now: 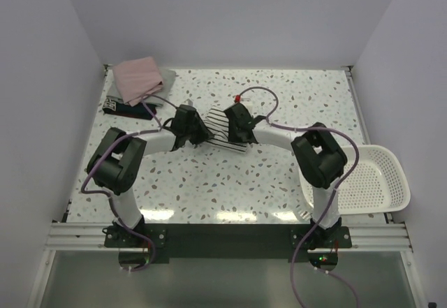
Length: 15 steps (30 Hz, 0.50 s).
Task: Fold and stack the tank tops
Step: Fold the tank top
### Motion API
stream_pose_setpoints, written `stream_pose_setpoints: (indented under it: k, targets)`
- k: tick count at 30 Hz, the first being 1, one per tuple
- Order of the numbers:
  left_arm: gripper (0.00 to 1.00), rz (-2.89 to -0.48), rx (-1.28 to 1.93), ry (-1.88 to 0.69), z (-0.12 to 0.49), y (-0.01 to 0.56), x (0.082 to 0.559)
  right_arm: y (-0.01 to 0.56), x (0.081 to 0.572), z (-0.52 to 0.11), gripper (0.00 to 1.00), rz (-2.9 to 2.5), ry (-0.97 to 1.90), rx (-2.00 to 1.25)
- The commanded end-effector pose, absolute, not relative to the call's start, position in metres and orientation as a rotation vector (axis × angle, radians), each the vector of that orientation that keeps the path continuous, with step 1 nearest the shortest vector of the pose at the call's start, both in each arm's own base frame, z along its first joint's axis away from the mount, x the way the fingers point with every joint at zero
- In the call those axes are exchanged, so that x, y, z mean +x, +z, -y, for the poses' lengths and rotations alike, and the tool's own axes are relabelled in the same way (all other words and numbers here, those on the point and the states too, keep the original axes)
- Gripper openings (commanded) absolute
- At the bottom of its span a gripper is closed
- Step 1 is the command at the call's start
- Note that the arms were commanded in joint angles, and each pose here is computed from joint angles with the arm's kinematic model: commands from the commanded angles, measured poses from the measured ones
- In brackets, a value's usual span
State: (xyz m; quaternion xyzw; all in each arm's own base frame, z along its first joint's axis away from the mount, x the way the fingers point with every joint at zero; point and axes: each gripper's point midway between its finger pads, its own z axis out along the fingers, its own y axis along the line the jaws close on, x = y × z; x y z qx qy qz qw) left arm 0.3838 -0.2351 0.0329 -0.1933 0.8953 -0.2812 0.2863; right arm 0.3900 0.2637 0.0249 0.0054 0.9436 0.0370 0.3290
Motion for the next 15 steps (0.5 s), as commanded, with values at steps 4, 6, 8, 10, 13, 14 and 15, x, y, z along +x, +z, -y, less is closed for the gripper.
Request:
stream_pose_setpoints:
  k: [4, 6, 8, 10, 13, 14, 15]
  targets:
    - [0.29, -2.364, -0.498, -0.677, 0.207, 0.057, 0.416, 0.039, 0.290, -0.320, 0.49, -2.528, 0.423, 0.138]
    - [0.30, -2.351, -0.459, -0.699, 0.203, 0.067, 0.428, 0.052, 0.278, -0.338, 0.51, -2.494, 0.540, 0.235]
    - [0.31, -2.374, -0.417, -0.707, 0.198, 0.071, 0.431, 0.071, 0.272, -0.341, 0.54, -2.436, 0.614, 0.294]
    - [0.31, -2.362, -0.388, -0.718, 0.196, 0.087, 0.432, 0.086, 0.276, -0.333, 0.56, -2.379, 0.617, 0.354]
    - [0.31, -2.342, -0.369, -0.685, 0.186, 0.104, 0.423, 0.116, 0.287, -0.310, 0.59, -2.275, 0.561, 0.367]
    - [0.31, -2.343, -0.375, -0.685, 0.184, 0.105, 0.417, 0.129, 0.289, -0.307, 0.59, -2.253, 0.569, 0.359]
    - [0.30, -2.361, -0.387, -0.693, 0.182, 0.096, 0.405, 0.133, 0.292, -0.301, 0.59, -2.244, 0.543, 0.343]
